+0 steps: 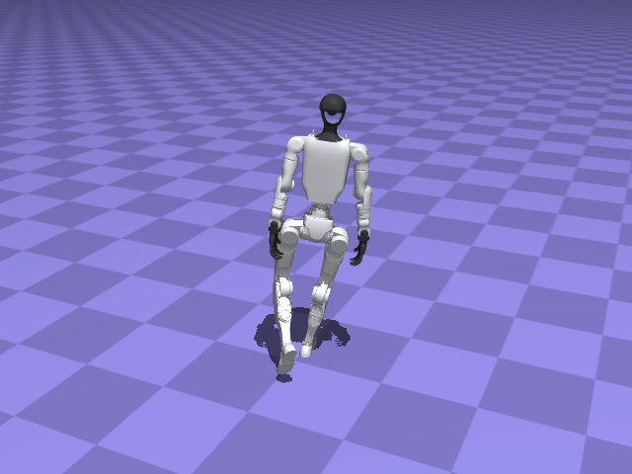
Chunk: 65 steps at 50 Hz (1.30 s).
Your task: Walk run
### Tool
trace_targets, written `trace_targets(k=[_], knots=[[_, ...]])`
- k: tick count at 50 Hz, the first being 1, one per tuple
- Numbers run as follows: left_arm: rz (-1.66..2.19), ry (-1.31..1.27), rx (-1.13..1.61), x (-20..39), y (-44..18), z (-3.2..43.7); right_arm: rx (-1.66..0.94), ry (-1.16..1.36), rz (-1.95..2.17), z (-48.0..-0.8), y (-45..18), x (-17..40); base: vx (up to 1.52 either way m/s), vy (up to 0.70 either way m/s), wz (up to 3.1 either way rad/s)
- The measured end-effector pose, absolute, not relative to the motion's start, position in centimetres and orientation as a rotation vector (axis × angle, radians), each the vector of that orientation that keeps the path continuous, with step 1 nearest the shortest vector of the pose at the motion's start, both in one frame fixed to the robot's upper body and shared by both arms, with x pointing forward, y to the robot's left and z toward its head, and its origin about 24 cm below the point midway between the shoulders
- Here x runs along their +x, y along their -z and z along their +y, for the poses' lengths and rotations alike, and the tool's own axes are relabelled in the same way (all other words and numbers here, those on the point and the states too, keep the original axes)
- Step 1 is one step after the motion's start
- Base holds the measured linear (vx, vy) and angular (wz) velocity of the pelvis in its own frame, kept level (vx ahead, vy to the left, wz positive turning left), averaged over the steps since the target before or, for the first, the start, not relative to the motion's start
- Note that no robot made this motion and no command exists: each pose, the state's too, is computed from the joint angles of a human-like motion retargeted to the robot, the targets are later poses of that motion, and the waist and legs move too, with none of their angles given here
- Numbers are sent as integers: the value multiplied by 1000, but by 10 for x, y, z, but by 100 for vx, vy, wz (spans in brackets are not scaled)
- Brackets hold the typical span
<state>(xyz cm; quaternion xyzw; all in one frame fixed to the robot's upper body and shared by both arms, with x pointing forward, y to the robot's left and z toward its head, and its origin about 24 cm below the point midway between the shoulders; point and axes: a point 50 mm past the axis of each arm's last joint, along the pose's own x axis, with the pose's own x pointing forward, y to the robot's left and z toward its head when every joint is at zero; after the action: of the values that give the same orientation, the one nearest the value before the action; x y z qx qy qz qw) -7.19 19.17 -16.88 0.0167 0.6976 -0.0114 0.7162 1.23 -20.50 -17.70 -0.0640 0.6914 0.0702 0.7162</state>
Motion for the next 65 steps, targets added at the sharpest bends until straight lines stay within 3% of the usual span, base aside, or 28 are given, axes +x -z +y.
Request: trace_targets(k=[7,13,18,28,33,41,48,58,65], knots=[[1812,88,-346,-139,151,168,-379,-253,1093,-210,157,125,59,-24,-183],[1818,68,-281,-135,154,174,-475,-288,994,-216,145,153,67,-8,-122],[1721,30,-191,-104,162,197,-451,-307,1130,-219,157,119,87,-10,-57],[1542,-283,-279,-57,163,240,-352,-481,1626,-194,175,-19,92,-17,-139],[1430,-332,-261,-6,160,267,-277,-498,1672,-186,175,-41,52,-10,-126],[1118,-196,-33,85,145,287,-273,-235,1685,-202,172,-58,56,-1,-24],[1014,-123,71,119,134,291,-59,-102,1759,-190,169,-75,56,-9,-94],[1204,27,-21,47,167,226,-45,-57,1784,-180,167,-92,97,-31,-6],[1506,118,-26,-51,171,202,-165,-124,1592,-194,176,-25,74,-32,-136]])
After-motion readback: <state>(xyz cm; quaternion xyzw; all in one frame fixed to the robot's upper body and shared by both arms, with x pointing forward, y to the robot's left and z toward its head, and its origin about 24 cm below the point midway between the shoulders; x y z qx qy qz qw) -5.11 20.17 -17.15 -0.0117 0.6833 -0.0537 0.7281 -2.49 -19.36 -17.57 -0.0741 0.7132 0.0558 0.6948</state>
